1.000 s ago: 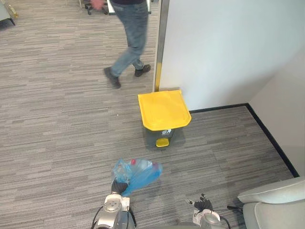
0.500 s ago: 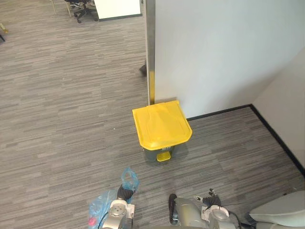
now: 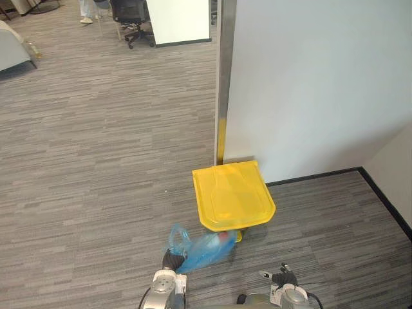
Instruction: Gather rubbish on tea table into small bin, then transfer packed bag to large trash can.
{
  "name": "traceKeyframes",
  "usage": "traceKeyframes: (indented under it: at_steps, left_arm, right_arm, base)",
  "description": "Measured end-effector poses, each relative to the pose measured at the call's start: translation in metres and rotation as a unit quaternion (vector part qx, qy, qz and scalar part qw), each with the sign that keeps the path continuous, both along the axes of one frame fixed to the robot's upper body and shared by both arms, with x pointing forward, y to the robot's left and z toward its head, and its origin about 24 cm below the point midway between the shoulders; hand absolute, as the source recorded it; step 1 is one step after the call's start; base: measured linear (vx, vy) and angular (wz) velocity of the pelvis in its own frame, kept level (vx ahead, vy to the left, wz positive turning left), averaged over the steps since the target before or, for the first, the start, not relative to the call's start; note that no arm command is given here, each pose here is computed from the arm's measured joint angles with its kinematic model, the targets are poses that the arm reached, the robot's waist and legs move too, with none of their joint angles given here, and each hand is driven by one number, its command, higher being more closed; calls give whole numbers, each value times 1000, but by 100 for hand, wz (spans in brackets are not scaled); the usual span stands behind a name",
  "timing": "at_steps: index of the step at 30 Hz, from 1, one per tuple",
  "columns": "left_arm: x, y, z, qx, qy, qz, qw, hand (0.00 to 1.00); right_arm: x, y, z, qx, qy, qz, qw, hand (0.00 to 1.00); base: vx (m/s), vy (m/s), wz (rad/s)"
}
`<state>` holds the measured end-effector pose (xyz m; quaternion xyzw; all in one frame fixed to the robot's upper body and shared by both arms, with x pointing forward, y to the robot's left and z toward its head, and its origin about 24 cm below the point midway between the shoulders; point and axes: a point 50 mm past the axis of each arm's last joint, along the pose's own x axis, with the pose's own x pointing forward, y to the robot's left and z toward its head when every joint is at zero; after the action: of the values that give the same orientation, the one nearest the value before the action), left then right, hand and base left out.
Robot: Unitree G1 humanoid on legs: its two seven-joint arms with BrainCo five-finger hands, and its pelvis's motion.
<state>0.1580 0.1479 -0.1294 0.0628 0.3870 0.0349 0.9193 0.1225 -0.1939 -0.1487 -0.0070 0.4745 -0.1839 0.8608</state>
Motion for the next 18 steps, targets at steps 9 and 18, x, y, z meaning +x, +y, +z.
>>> traceKeyframes:
  at_steps: [9, 18]
  left_arm:
    - [-13, 19, -8, 33, 31, -9, 999, 100]
    - [-14, 19, -9, 34, 36, -5, 999, 100]
  right_arm:
    - [1, 8, -3, 11, 7, 1, 1000, 0]
    - [-1, 6, -1, 5, 2, 2, 1000, 0]
  base:
    - [28, 64, -33]
    - [7, -28, 24]
